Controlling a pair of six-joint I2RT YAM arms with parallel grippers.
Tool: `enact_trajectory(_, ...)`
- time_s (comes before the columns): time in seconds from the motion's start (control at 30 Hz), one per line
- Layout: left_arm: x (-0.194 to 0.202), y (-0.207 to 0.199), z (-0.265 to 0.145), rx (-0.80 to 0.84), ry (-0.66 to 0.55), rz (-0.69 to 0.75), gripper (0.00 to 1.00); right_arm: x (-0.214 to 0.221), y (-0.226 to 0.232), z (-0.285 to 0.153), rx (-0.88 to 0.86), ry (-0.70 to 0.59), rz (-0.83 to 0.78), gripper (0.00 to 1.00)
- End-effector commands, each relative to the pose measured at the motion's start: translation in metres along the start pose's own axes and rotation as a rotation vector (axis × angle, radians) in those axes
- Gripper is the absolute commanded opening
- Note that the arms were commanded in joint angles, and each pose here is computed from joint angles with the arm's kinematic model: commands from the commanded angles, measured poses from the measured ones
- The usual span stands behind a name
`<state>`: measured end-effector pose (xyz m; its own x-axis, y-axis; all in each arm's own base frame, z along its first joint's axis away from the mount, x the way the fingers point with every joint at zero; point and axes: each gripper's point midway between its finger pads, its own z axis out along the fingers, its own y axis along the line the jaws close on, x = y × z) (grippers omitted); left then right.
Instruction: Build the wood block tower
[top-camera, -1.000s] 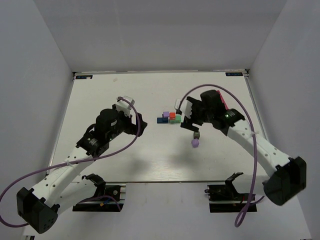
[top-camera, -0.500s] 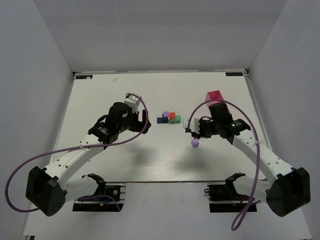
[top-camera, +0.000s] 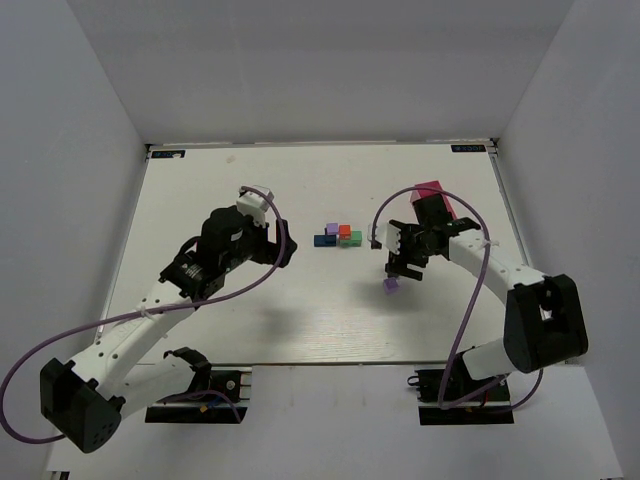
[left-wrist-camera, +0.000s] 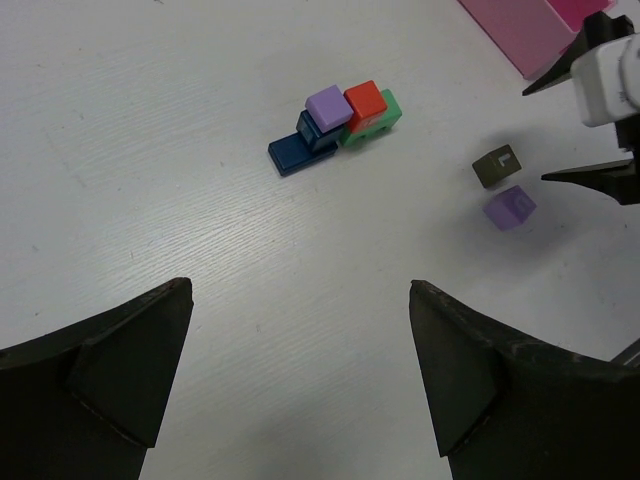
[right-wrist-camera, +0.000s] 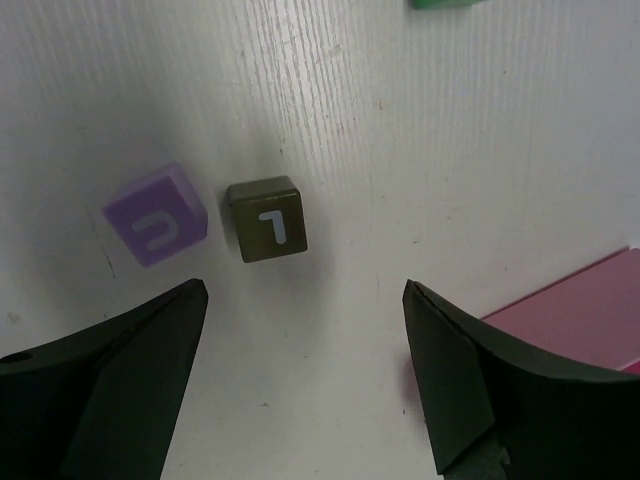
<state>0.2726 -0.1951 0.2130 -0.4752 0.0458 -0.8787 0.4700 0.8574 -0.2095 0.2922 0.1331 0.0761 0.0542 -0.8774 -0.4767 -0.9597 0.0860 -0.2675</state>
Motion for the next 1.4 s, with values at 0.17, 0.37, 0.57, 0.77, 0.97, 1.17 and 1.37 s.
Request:
enact_trajectory(0.17, -0.001, -0.012, -0.006, 0.068, -0.018, 0.01, 1.0, 0.002, -0.021, 0.012, -0.025, -0.035, -0.05, 0.87)
enact_trajectory(0.37, -0.001, -0.012, -0.006, 0.068, -0.018, 0.01, 1.0, -0.002, -0.021, 0.016, -0.078, -0.092, -0.067, 0.84)
enact_trajectory(0.57, -0.001, -0.012, -0.006, 0.068, -0.018, 0.01, 1.0, 0.006, -0.023, 0.025, -0.119, -0.09, -0.067, 0.81)
enact_trajectory(0.77, 0.0, -0.014, -0.006, 0.077, -0.016, 0.01, 1.0, 0.006, -0.017, 0.027, -0.145, -0.098, -0.083, 0.81)
enact_trajectory(0.97, 0.0, -0.015, -0.007, 0.086, -0.014, 0.01, 1.0, 0.005, -0.009, 0.024, -0.179, -0.106, -0.077, 0.81)
enact_trajectory(1.17, -0.002, -0.016, -0.006, 0.088, -0.023, 0.011, 1.0, 0.007, -0.002, 0.029, -0.193, -0.106, -0.057, 0.8)
enact_trajectory(1.37, -0.002, -0.016, -0.006, 0.088, -0.023, 0.011, 1.0, 0.006, -0.003, 0.033, -0.189, -0.114, -0.041, 0.79)
